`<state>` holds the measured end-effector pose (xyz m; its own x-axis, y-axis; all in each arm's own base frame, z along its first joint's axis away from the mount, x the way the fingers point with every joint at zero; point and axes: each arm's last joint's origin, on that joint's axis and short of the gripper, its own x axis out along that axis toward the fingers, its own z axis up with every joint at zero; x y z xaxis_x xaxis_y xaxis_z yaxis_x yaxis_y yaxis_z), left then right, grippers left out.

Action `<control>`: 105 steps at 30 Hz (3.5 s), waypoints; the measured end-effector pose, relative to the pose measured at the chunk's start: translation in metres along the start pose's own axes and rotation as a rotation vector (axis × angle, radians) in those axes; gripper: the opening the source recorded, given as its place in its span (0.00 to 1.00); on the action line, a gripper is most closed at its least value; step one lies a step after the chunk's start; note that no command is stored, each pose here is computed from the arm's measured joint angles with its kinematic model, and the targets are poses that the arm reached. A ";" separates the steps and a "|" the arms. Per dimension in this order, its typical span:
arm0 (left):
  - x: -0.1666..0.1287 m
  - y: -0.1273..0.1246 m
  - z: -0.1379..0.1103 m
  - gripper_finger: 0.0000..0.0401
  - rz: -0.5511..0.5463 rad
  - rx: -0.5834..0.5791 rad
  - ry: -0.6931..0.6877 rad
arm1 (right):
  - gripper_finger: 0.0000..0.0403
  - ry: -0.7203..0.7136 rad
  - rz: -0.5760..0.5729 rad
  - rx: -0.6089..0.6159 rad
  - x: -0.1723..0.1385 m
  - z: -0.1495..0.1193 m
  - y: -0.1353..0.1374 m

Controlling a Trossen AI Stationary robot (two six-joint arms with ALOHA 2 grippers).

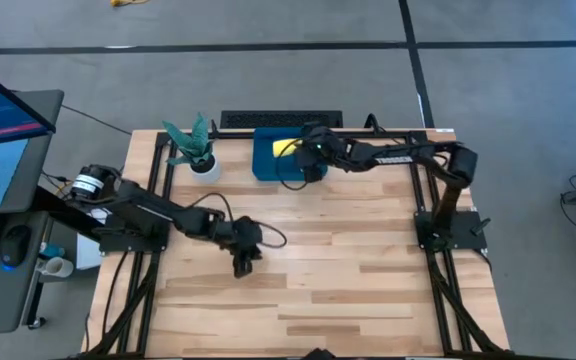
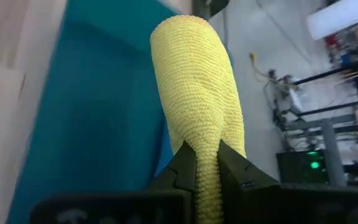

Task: Roll microfiber towels into tight, uniform cylinder then place into a basket
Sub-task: Put the rolled yellow microfiber towel into the blue bin, then return to Home Position

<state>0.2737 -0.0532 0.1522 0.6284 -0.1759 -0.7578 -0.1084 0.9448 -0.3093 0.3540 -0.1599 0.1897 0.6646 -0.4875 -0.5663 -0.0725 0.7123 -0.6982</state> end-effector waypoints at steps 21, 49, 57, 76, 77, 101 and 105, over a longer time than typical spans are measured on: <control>-0.003 0.040 0.008 0.17 0.000 -0.027 0.016 | 0.11 0.058 0.207 0.149 0.023 -0.022 0.023; -0.003 0.040 0.007 0.17 0.011 -0.028 0.018 | 0.52 0.064 0.195 0.145 0.021 -0.015 0.027; -0.003 0.040 0.009 0.17 0.006 0.009 0.003 | 0.56 0.121 0.120 0.120 0.011 -0.009 0.024; -0.122 0.022 0.019 0.17 0.116 0.278 -0.328 | 0.56 -0.028 0.187 0.335 -0.127 0.006 -0.024; -0.126 0.023 0.016 0.17 0.131 0.286 -0.344 | 0.56 -0.049 0.210 0.352 -0.132 0.003 -0.021; -0.106 0.059 -0.082 0.17 0.107 0.181 -0.669 | 0.56 -0.373 0.169 0.697 -0.226 -0.064 0.056; -0.102 0.064 -0.095 0.17 0.085 0.164 -0.736 | 0.56 -0.422 0.176 0.731 -0.233 -0.075 0.069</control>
<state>0.1292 -0.0010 0.1549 0.9811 0.0748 -0.1786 -0.0995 0.9860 -0.1337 0.1385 -0.0346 0.2409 0.9198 -0.2141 -0.3288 0.2001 0.9768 -0.0765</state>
